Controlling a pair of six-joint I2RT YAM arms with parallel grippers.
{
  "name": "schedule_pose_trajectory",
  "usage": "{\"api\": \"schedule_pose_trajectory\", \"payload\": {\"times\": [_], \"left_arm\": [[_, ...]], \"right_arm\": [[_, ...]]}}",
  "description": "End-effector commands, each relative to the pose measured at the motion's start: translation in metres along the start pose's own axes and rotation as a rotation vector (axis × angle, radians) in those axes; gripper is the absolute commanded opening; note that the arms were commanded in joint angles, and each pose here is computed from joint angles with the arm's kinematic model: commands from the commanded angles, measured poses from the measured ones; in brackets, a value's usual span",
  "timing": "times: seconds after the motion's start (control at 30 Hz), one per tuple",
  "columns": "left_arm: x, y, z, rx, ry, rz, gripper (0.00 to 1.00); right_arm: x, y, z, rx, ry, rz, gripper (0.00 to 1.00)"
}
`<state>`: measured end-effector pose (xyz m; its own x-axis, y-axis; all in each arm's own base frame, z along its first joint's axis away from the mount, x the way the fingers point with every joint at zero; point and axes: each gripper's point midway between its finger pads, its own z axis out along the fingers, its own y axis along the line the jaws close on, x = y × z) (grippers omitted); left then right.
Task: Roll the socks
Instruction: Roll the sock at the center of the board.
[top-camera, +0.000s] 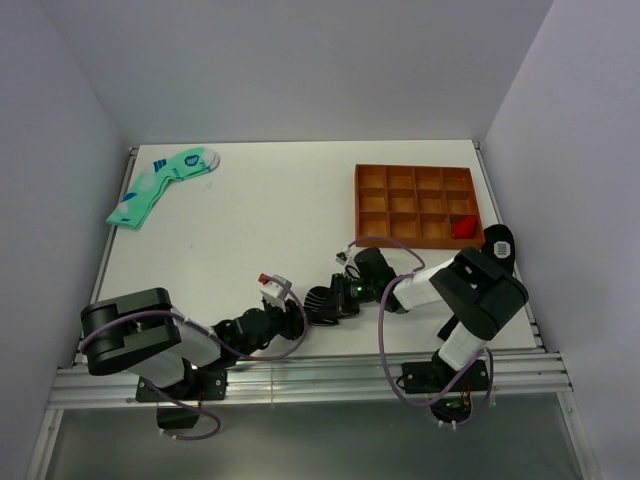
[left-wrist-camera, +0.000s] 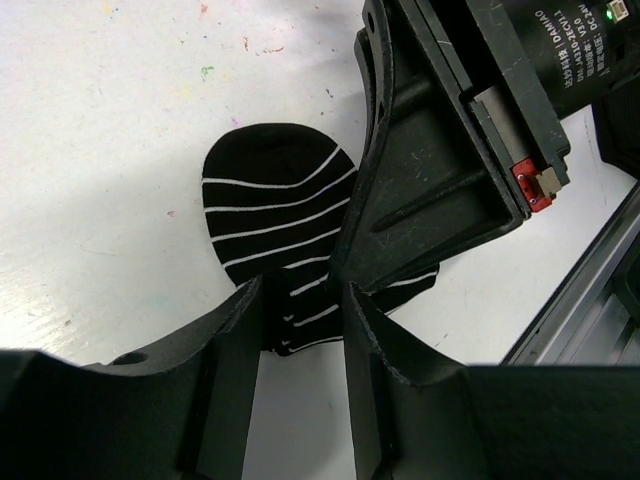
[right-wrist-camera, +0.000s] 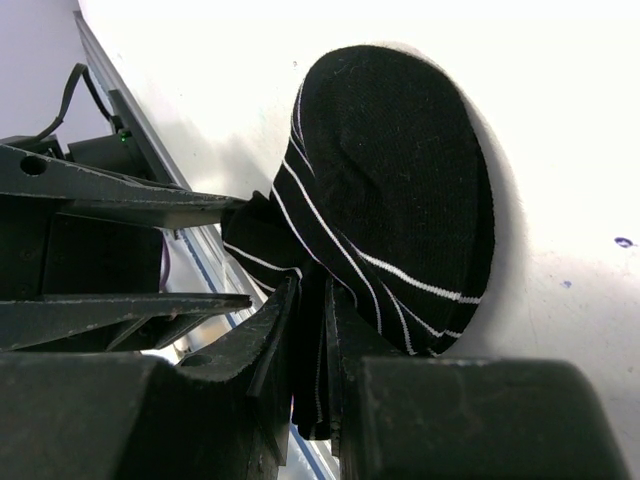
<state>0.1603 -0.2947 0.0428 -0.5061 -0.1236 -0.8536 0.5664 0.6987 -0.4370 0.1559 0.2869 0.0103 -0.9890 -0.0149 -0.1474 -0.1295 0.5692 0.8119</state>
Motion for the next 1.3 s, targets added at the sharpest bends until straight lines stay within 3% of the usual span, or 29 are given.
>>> {"api": "schedule_pose_trajectory", "payload": {"times": [0.0,0.33,0.43,0.57,0.6,0.87,0.97,1.27], "left_arm": [[-0.014,-0.012,0.004,0.050,-0.055,-0.009,0.42],[-0.007,-0.003,0.015,0.009,-0.014,0.001,0.34],[-0.004,-0.003,0.018,0.000,-0.001,-0.005,0.26],[0.004,0.001,0.022,-0.036,0.061,0.008,0.02],[0.007,0.002,0.023,-0.045,0.077,0.009,0.00],[0.033,0.016,0.032,-0.188,0.257,0.050,0.00],[0.040,0.024,0.031,-0.243,0.305,0.058,0.00],[0.052,0.044,0.020,-0.399,0.421,0.086,0.00]], "right_arm": [[0.046,-0.081,-0.016,0.321,0.087,0.108,0.02],[0.045,-0.079,-0.017,0.316,0.078,0.099,0.01],[0.044,-0.079,-0.017,0.317,0.073,0.095,0.02],[0.040,-0.079,-0.019,0.323,0.057,0.079,0.05],[0.040,-0.080,-0.019,0.334,0.052,0.076,0.06],[0.024,-0.074,-0.026,0.364,-0.035,0.013,0.36],[0.015,-0.069,-0.031,0.365,-0.089,-0.014,0.43],[-0.008,-0.063,-0.050,0.410,-0.241,-0.039,0.45]]}}
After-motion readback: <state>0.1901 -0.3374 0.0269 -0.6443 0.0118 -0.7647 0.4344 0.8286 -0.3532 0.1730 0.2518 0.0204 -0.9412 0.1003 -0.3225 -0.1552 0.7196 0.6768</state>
